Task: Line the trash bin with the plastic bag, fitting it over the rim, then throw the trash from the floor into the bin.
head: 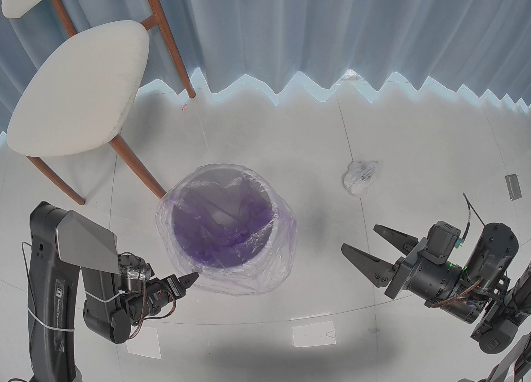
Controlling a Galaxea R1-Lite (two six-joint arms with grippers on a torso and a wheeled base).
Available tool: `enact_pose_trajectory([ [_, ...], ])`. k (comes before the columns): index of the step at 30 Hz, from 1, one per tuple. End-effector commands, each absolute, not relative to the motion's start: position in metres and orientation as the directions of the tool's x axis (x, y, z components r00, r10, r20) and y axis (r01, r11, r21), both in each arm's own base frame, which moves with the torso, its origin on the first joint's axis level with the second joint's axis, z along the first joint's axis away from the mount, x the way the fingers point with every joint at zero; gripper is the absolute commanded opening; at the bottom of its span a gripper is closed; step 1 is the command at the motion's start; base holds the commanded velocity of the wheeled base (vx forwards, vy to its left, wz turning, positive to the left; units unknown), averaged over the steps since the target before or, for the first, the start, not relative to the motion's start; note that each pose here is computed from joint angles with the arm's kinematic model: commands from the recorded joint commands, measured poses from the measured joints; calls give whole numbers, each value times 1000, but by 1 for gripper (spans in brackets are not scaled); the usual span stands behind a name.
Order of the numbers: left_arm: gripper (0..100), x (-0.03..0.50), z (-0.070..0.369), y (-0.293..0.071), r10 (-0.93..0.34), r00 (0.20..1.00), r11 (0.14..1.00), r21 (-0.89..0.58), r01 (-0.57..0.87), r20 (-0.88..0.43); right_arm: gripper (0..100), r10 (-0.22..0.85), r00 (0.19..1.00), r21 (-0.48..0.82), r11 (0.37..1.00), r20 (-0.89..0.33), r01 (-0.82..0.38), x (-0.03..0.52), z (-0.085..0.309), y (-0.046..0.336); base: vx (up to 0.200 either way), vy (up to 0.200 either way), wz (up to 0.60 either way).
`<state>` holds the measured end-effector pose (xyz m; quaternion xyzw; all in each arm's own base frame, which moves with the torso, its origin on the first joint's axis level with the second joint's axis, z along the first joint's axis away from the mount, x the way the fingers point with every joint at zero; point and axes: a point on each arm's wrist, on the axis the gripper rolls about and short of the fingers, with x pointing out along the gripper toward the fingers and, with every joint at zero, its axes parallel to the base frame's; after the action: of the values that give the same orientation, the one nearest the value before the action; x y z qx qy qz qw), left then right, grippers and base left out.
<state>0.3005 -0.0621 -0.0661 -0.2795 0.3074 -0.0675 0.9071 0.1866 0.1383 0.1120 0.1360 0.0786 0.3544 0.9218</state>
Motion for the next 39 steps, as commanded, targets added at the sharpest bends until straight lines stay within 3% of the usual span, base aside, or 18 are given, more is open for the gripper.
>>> enact_pose_trajectory([
  [1, 100, 295, -39, -62, -303, 829, 828, -560, -14, -470, 100, 676, 736, 306, 709, -37, -635, 187, 113, 139, 0, 0, 0],
  [9, 100, 279, 38, -60, -341, 899, 798, -589, 123, -274, 100, 675, 735, 285, 718, -62, -635, 185, 108, 137, 0, 0, 0],
  [20, 100, 235, 129, -51, -469, 883, 719, -567, 403, 34, 100, 674, 734, 283, 723, -87, -630, 185, 103, 138, 0, 0, 0],
  [26, 100, 219, 147, -42, -495, 863, 707, -533, 466, 99, 100, 680, 727, 283, 718, -91, -636, 184, 102, 139, 0, 0, 0],
  [39, 100, 194, 146, -50, -544, 834, 682, -530, 504, 93, 100, 681, 723, 285, 720, -113, -633, 183, 98, 140, 0, 0, 0],
])
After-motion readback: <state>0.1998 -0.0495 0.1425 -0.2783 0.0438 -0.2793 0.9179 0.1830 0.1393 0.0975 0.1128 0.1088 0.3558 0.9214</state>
